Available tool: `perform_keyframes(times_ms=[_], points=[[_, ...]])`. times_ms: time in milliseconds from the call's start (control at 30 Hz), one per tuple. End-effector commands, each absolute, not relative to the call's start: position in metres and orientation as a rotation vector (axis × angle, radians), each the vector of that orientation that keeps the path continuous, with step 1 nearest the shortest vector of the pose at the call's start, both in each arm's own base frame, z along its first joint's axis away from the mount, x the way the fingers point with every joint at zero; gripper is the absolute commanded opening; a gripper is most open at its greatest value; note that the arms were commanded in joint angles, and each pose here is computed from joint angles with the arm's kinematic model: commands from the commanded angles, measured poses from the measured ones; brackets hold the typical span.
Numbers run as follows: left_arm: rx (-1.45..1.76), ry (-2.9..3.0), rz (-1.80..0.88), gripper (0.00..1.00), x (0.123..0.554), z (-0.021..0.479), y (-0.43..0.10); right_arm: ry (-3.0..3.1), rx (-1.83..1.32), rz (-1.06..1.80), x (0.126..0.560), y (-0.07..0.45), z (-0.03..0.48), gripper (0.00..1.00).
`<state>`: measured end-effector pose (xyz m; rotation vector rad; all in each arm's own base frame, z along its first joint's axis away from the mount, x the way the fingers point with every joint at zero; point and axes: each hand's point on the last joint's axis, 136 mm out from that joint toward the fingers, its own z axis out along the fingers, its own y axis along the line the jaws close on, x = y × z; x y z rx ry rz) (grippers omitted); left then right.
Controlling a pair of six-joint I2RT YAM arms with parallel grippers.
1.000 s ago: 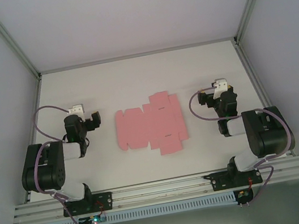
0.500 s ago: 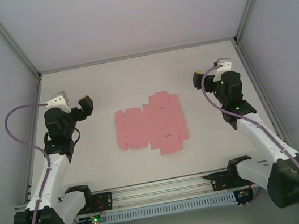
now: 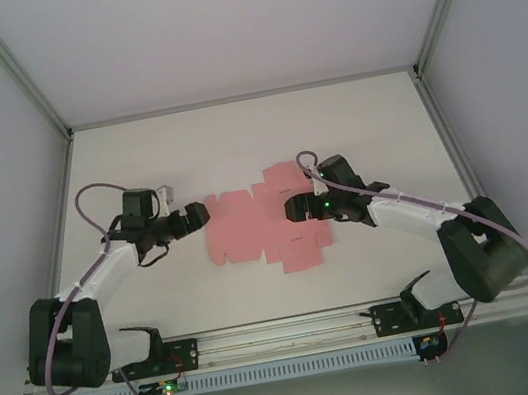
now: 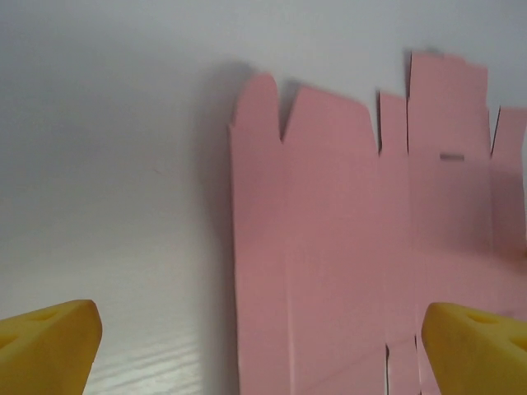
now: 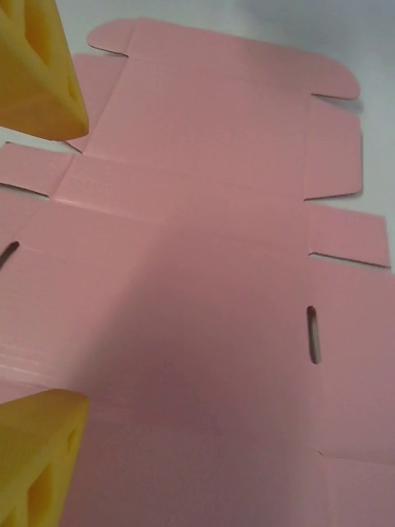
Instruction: Assemble paper box
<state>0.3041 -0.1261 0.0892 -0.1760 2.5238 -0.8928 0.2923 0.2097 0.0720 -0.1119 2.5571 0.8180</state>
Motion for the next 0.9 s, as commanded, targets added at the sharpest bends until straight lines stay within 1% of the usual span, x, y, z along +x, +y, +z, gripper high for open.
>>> perform_keyframes(times_ms=[0,100,233,367,467,500,533,567,633,767,867], points=[[-0.036,2.536,-1.0,1.0,0.3,0.096,-0.152,2.56,-0.033,0.907,0.294,0.21,0.059,0.78],[-0.038,2.561,-1.011,1.0,0.301,0.086,-0.156,2.616,0.007,0.877,0.292,0.201,0.038,0.77],[0.014,2.558,-1.12,0.99,0.303,0.08,-0.173,2.647,0.011,0.859,0.287,0.198,0.023,0.77],[0.068,2.501,-1.252,0.94,0.309,0.086,-0.195,2.643,0.005,0.843,0.287,0.196,0.02,0.77],[0.113,2.485,-1.303,0.88,0.312,0.091,-0.211,2.646,0.009,0.844,0.287,0.196,0.017,0.77],[0.127,2.486,-1.309,0.83,0.313,0.091,-0.215,2.645,0.007,0.841,0.288,0.196,0.017,0.77],[0.137,2.484,-1.314,0.76,0.314,0.093,-0.218,2.647,0.012,0.842,0.288,0.196,0.016,0.78],[0.141,2.485,-1.317,0.67,0.315,0.093,-0.22,2.644,0.008,0.845,0.288,0.196,0.016,0.78],[0.144,2.483,-1.318,0.4,0.319,0.095,-0.222,2.631,-0.014,0.869,0.287,0.199,0.02,0.78],[0.184,2.413,-1.296,0.0,0.329,0.115,-0.223,2.548,-0.069,0.868,0.293,0.198,0.053,0.79],[0.277,2.297,-1.304,0.0,0.33,0.144,-0.227,2.417,-0.096,0.84,0.297,0.186,0.1,0.86]])
